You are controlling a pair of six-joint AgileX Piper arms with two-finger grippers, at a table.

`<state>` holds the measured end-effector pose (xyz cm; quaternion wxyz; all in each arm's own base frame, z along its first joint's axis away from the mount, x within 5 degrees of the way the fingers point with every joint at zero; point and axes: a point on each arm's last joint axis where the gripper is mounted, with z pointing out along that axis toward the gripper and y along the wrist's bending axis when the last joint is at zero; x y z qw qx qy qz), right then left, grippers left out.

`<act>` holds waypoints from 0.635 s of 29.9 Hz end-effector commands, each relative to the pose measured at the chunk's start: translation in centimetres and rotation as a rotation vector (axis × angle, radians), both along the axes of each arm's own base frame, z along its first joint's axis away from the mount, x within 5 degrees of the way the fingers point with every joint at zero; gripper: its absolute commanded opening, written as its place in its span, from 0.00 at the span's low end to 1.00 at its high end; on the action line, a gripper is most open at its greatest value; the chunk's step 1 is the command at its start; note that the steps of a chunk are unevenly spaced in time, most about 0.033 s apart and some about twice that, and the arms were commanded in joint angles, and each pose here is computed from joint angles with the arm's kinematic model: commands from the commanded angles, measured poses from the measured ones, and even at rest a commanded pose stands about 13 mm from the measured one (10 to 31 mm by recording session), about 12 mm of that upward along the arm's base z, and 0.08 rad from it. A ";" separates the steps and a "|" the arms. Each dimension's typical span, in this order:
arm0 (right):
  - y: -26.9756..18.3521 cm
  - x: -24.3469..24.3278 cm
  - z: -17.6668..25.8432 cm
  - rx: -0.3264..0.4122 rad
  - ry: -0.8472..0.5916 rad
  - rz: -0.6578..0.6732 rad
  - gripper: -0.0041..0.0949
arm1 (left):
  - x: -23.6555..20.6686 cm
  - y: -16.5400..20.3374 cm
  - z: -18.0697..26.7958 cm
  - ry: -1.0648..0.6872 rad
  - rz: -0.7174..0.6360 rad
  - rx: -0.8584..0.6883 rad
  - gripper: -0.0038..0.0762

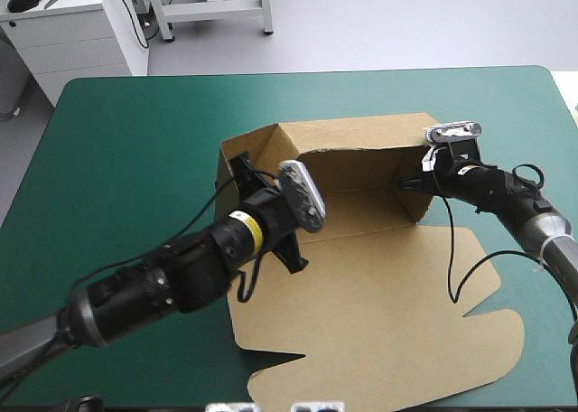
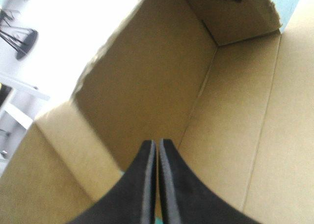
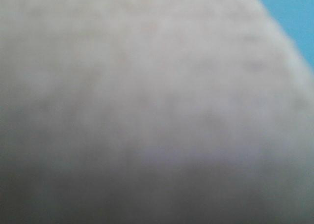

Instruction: Fold the box

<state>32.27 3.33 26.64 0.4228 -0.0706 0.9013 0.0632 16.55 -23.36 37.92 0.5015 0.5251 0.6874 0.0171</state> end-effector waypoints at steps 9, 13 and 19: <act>-0.7 -0.3 1.4 -0.037 0.010 -0.022 0.03 | 2.1 13.3 6.8 0.036 0.194 -0.396 0.06; -0.7 -0.4 1.3 -0.047 0.028 -0.017 0.03 | 3.1 16.8 7.0 0.081 0.241 -0.496 0.06; -0.7 -0.3 1.7 -0.050 0.028 -0.021 0.03 | 3.3 22.3 7.8 0.065 0.274 -0.653 0.06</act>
